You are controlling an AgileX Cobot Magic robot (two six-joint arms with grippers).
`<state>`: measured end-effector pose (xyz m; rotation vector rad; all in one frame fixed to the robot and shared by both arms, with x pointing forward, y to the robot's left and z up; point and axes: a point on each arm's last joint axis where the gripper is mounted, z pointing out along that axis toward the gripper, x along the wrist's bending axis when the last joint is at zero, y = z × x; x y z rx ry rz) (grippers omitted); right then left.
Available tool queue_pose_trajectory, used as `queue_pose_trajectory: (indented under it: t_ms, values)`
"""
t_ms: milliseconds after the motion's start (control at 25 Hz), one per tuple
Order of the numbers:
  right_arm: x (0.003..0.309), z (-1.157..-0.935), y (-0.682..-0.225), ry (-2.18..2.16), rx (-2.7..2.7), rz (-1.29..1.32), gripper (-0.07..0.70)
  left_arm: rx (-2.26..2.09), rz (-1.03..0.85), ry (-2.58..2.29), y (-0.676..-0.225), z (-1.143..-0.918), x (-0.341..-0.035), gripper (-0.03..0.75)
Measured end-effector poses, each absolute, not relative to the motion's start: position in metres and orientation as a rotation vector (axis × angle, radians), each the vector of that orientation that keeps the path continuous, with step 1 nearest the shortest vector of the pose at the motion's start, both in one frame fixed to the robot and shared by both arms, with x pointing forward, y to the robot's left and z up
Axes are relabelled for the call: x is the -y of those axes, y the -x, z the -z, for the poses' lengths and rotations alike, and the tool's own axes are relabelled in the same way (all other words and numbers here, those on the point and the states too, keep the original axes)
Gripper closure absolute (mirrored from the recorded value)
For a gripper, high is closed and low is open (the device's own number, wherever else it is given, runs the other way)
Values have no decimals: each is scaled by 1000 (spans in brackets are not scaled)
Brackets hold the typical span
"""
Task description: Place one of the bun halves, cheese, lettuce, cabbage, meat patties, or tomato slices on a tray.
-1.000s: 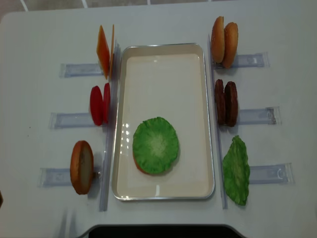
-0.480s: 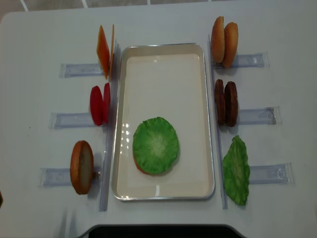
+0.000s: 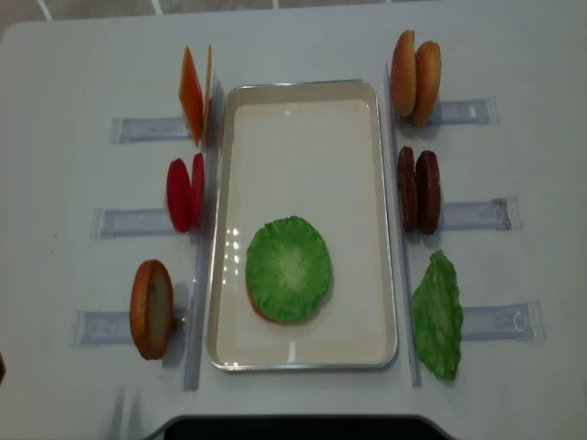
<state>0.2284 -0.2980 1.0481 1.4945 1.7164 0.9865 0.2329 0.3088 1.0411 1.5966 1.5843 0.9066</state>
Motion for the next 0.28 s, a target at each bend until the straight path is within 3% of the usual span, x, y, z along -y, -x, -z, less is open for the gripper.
queue_pose_trajectory:
  t_ms: [280]
  values:
    - [298,-1048,-228,-1494,-1716,-986,271,-1584,-907,-1597,-233,-1041,-309,558]
